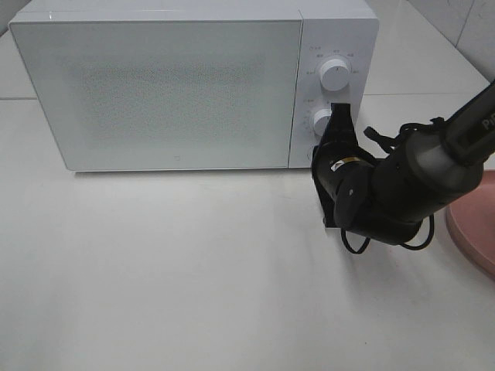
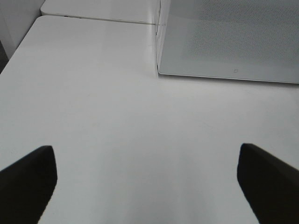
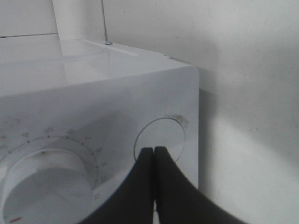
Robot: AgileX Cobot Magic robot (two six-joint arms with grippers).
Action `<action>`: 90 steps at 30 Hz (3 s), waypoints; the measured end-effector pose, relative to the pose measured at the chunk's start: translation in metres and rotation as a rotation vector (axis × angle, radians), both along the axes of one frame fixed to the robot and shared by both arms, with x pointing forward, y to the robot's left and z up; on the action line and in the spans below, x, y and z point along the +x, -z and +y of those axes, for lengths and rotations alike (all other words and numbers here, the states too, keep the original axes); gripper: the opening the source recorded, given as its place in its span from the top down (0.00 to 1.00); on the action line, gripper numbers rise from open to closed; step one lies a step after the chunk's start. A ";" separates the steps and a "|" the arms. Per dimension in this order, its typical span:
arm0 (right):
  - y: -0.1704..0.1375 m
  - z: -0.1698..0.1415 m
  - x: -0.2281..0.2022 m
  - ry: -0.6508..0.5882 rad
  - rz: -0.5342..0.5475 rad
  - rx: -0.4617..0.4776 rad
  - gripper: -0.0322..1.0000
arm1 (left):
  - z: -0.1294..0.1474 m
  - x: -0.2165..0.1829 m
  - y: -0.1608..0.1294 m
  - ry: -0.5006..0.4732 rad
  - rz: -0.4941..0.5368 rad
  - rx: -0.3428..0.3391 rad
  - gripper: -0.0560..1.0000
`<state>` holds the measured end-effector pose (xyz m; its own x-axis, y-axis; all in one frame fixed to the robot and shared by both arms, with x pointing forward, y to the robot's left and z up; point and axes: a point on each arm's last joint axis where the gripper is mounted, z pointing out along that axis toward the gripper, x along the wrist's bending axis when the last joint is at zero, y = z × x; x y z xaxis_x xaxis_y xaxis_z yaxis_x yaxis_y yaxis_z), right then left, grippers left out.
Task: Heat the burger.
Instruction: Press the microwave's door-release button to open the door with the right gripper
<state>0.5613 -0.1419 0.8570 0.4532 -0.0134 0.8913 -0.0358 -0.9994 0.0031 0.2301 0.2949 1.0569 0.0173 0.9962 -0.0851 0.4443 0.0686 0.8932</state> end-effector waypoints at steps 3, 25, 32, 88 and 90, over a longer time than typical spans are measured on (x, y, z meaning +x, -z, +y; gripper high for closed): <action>0.005 0.002 0.003 0.000 0.008 0.000 0.96 | 0.000 0.000 0.000 0.000 0.000 0.000 0.03; 0.016 0.004 0.013 0.031 0.007 -0.002 0.96 | 0.000 0.000 0.000 0.000 0.000 0.000 0.03; 0.018 0.004 0.016 0.040 -0.014 -0.008 0.96 | 0.000 0.000 0.000 0.000 0.000 0.000 0.03; 0.018 0.016 0.031 0.175 -0.031 -0.009 0.96 | 0.000 0.000 0.000 0.000 0.000 0.000 0.03; 0.018 0.016 0.031 0.174 -0.029 -0.009 0.96 | 0.000 0.000 0.000 0.000 0.000 0.000 0.03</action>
<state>0.5923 -0.1258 0.8390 0.4186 -0.0817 0.9045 -0.2088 -0.9779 0.0083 0.2301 0.2949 1.0569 0.0173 0.9962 -0.0851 0.4443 0.0686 0.8932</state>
